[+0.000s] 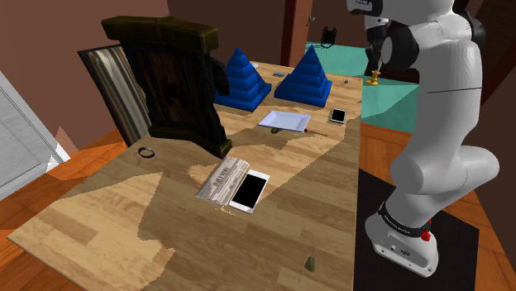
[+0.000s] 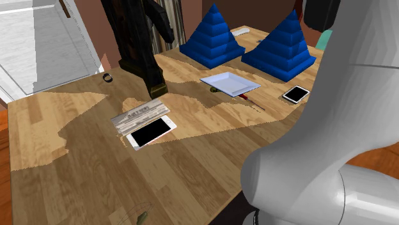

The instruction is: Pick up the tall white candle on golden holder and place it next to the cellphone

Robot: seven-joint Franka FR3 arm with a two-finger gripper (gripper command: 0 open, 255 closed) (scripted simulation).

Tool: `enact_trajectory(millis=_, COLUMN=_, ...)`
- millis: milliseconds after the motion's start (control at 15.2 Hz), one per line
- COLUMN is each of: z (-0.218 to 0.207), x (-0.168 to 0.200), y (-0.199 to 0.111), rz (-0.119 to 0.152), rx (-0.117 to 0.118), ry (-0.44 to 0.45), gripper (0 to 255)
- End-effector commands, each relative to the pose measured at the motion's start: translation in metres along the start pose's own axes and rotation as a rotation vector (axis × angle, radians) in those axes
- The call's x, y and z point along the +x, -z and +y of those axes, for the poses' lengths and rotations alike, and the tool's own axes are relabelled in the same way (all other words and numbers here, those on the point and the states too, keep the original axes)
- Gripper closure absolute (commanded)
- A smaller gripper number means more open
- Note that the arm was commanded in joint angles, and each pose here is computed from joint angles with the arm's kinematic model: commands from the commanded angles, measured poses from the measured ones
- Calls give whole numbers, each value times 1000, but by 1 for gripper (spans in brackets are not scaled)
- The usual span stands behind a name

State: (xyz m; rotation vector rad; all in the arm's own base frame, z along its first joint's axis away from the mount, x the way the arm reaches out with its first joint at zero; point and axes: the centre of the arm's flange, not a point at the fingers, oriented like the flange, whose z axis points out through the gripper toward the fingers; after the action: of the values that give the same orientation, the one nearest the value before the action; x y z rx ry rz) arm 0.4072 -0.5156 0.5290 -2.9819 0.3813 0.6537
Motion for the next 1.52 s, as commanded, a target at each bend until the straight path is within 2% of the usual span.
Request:
enact_trajectory(millis=0, z=1, x=4, y=-9, rz=0, rx=0, ry=0, gripper=255)
enact_trajectory(millis=1452, z=2, x=53, y=-115, rz=0, rx=0, ry=0, gripper=255)
